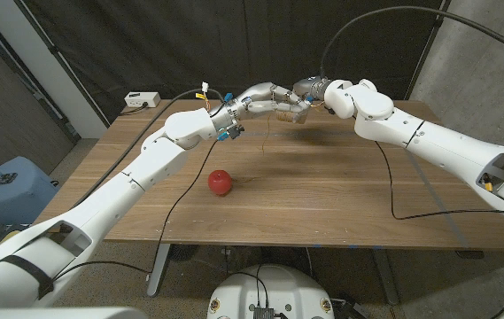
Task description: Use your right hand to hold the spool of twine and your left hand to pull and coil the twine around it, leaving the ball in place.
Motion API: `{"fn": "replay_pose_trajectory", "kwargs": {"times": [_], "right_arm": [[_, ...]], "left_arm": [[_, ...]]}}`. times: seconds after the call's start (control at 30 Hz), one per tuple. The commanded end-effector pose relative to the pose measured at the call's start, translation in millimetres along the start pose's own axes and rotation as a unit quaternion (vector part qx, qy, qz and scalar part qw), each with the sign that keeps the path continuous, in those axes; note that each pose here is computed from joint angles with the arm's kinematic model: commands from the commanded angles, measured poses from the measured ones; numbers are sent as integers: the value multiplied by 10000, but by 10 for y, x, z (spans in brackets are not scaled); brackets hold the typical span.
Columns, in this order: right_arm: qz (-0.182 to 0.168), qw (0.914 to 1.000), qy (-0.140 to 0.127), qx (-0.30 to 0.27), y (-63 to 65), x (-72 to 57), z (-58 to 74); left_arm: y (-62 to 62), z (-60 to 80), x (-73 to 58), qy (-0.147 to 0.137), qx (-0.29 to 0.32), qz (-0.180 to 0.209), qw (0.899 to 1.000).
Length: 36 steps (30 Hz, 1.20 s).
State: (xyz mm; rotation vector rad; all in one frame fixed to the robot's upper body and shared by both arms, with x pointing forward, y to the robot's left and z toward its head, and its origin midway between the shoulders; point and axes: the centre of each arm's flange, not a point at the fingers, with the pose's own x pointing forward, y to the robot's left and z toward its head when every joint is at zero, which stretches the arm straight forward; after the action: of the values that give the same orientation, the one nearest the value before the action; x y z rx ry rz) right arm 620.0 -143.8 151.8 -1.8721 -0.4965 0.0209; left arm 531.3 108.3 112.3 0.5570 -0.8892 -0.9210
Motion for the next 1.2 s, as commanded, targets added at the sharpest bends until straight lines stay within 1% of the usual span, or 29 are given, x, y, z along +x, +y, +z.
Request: {"fn": "replay_pose_trajectory", "kwargs": {"times": [0.03,0.2,0.47,0.8,1.2], "right_arm": [[79,9999,-66,-6,75,9,50],[68,9999,-118,-21,85,-9,79],[40,9996,-240,-142,96,-57,167],[2,9991,-355,-227,93,-100,239],[-106,9970,-665,-374,58,-237,423]], "left_arm": [[74,74,44,-41,138,-52,9999],[100,98,62,-30,213,-64,9997],[143,125,88,-59,288,-75,9995],[196,138,75,-47,368,-19,9993],[253,145,67,-46,435,16,9990]]}}
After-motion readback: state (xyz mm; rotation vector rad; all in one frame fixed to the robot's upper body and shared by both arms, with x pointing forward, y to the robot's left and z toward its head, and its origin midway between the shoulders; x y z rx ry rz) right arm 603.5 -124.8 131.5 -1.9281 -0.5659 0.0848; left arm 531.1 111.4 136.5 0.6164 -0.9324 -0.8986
